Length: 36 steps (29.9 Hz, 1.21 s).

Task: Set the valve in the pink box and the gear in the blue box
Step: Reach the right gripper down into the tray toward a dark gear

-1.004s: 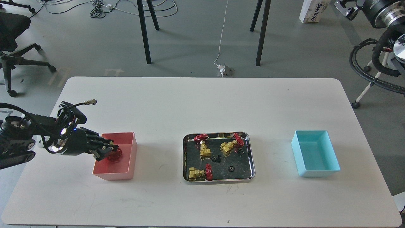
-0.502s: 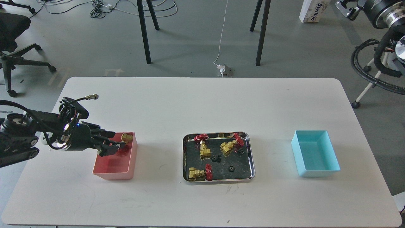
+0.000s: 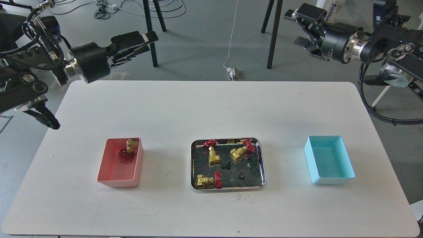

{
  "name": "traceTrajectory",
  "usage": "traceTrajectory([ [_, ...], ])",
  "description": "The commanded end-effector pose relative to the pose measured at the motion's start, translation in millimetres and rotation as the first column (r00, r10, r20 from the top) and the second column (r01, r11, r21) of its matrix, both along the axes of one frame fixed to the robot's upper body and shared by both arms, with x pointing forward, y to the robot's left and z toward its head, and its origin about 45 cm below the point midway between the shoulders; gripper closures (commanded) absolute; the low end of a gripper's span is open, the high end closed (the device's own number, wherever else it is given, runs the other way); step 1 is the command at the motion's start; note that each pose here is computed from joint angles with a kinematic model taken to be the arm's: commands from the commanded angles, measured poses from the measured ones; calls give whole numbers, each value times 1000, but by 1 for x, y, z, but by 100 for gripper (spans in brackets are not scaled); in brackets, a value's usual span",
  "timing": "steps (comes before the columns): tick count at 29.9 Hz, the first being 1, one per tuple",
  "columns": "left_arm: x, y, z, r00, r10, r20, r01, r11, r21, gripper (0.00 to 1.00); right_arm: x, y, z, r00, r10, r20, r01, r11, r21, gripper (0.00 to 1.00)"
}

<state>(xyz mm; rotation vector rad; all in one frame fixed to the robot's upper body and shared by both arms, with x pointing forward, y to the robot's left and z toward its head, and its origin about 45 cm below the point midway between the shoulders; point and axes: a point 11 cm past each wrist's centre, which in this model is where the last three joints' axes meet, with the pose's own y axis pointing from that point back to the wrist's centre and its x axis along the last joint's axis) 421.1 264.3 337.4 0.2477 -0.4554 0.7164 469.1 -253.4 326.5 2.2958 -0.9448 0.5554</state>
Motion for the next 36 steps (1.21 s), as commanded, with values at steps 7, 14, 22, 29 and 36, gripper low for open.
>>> traceTrajectory([
  [7, 1, -48, 50, 982, -173, -71, 87, 758, -646, 23, -85, 51, -75, 819, 496, -287, -549, 537, -641, 0],
  [14, -5, -64, 17, 971, -199, -131, 49, 705, -708, 23, -115, 83, -120, 645, 590, -486, -702, 205, -682, 6],
  [22, -8, -62, 4, 968, -194, -159, 24, 702, -712, 22, -135, 125, -173, 546, 618, -566, -757, 74, -650, 29],
  [29, -10, -62, -2, 966, -191, -173, 11, 701, -713, 22, -133, 142, -183, 541, 627, -560, -750, 58, -659, 38],
  [36, -12, -61, -10, 963, -190, -190, -3, 700, -714, 22, -136, 160, -193, 530, 644, -552, -745, 43, -665, 40],
])
